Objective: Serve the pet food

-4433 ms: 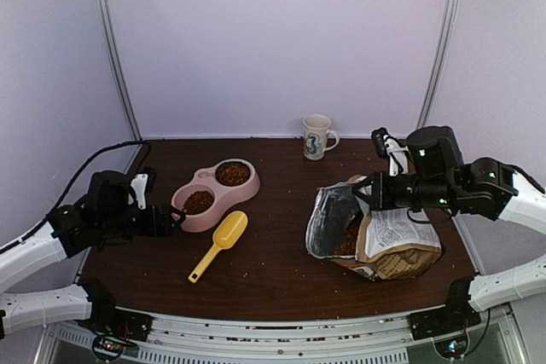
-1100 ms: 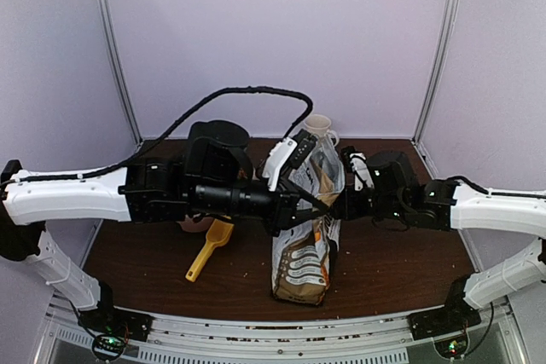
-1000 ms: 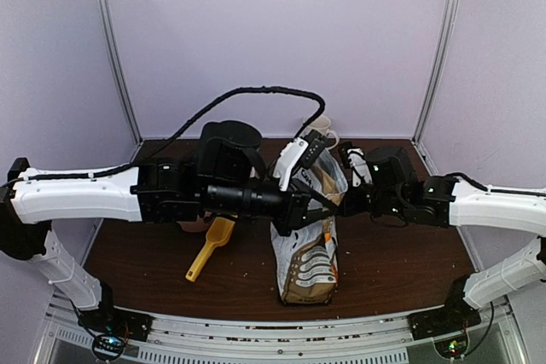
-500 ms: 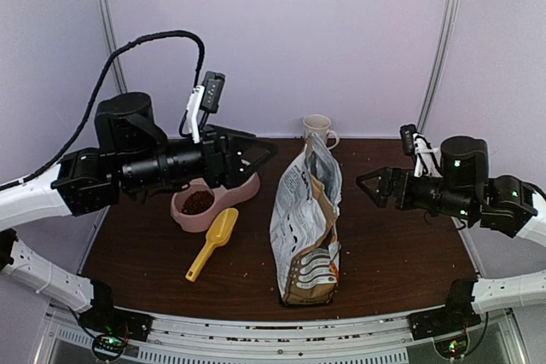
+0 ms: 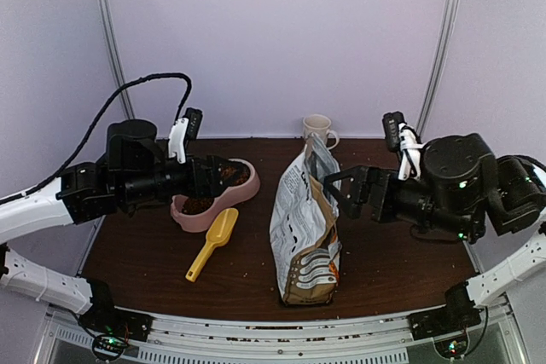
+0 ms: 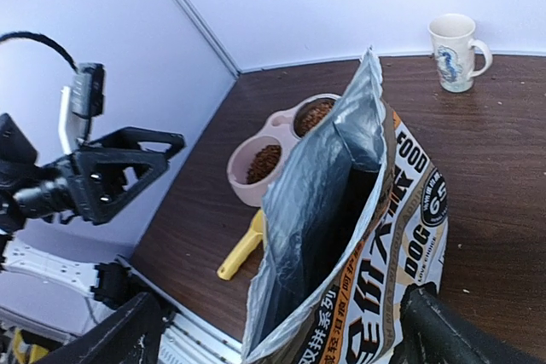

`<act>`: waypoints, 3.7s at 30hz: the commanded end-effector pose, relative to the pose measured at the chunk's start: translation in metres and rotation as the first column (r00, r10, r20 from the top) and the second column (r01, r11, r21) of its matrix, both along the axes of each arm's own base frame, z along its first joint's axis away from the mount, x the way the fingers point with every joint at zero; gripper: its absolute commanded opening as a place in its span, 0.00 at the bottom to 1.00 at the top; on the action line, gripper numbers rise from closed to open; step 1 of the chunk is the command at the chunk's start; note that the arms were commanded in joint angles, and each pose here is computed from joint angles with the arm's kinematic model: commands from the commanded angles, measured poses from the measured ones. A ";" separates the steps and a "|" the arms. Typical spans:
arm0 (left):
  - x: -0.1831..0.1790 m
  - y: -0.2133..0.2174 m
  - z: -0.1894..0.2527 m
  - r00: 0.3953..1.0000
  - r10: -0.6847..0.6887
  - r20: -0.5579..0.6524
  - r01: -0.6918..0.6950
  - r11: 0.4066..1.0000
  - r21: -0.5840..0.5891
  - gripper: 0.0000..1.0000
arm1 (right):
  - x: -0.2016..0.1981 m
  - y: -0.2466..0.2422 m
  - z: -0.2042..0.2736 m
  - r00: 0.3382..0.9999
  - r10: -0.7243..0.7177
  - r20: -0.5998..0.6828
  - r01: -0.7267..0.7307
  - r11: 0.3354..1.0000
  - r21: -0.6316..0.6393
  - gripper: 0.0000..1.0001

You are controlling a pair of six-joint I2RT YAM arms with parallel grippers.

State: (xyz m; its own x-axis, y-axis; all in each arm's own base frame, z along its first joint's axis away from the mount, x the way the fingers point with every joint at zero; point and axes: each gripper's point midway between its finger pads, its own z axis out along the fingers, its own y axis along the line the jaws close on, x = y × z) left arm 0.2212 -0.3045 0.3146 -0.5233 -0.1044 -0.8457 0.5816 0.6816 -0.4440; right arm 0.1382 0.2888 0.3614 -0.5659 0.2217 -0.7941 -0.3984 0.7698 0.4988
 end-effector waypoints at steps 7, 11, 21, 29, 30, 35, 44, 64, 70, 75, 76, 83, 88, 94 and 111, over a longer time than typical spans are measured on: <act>0.004 0.004 0.003 1.000 0.027 -0.008 -0.027 0.998 -0.058 0.86 | 0.004 0.014 -0.049 0.987 -0.150 0.062 0.161 0.945 -0.285 0.90; 0.006 0.007 -0.001 0.999 0.035 -0.013 -0.036 0.998 -0.056 0.87 | 0.002 0.027 -0.049 0.985 -0.126 0.114 0.158 0.929 -0.335 0.66; 0.007 0.013 0.017 0.995 -0.015 0.103 0.020 0.998 -0.053 0.89 | -0.005 0.060 -0.020 0.952 0.238 0.191 -0.158 0.921 -0.356 0.00; -0.005 -0.002 0.038 0.953 -0.196 0.232 0.203 0.979 -0.006 0.90 | -0.059 0.036 0.050 0.624 0.704 0.339 -0.680 0.703 -0.209 0.00; -0.006 -0.004 0.039 0.946 -0.214 0.242 0.221 0.975 -0.001 0.90 | -0.064 0.032 0.054 0.590 0.732 0.340 -0.715 0.669 -0.200 0.00; -0.012 -0.021 0.034 0.908 -0.321 0.270 0.319 0.946 0.052 0.91 | -0.059 0.015 0.050 0.530 0.782 0.328 -0.774 0.604 -0.191 0.00; -0.004 -0.055 0.010 0.858 -0.448 0.249 0.445 0.892 0.073 0.93 | -0.043 0.001 0.027 0.514 0.801 0.308 -0.827 0.558 -0.070 0.00; -0.016 -0.083 0.003 0.730 -0.657 0.190 0.675 0.737 -0.046 0.14 | -0.020 -0.013 0.020 0.594 0.750 0.290 -0.778 0.627 -0.029 0.00; -0.032 -0.063 0.017 0.749 -0.634 0.191 0.656 0.750 -0.087 0.00 | 0.000 -0.025 0.006 0.676 0.695 0.245 -0.697 0.711 -0.094 0.00; -0.051 -0.043 0.031 0.766 -0.610 0.203 0.639 0.759 -0.126 0.00 | 0.013 -0.029 -0.012 0.726 0.662 0.187 -0.649 0.749 -0.134 0.00; -0.054 -0.040 0.030 0.772 -0.604 0.198 0.631 0.765 -0.128 0.00 | 0.015 -0.028 -0.015 0.731 0.659 0.177 -0.646 0.752 -0.131 0.00; -0.057 -0.017 0.023 0.835 -0.524 0.170 0.547 0.823 -0.153 0.14 | 0.009 -0.021 -0.015 0.719 0.664 0.205 -0.676 0.736 -0.011 0.52; -0.049 0.000 0.032 0.884 -0.433 0.177 0.452 0.888 -0.085 0.67 | 0.006 -0.032 -0.016 0.742 0.621 0.253 -0.642 0.767 0.001 0.85; -0.035 0.016 0.051 0.915 -0.334 0.226 0.330 0.942 0.059 0.77 | 0.015 -0.030 -0.035 0.766 0.592 0.251 -0.614 0.789 0.011 0.87; -0.042 -0.028 0.062 0.867 -0.447 0.221 0.420 0.893 0.160 0.78 | 0.009 -0.021 -0.040 0.726 0.647 0.234 -0.671 0.741 0.033 0.33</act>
State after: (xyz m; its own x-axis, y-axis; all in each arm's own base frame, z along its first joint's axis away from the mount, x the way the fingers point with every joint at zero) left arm 0.1788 -0.3264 0.3575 -0.3206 0.1847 -0.9290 0.8947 0.3812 -0.2330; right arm 0.1532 0.2669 0.3115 -0.4568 -0.0568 -0.8878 -0.8649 0.2615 0.4283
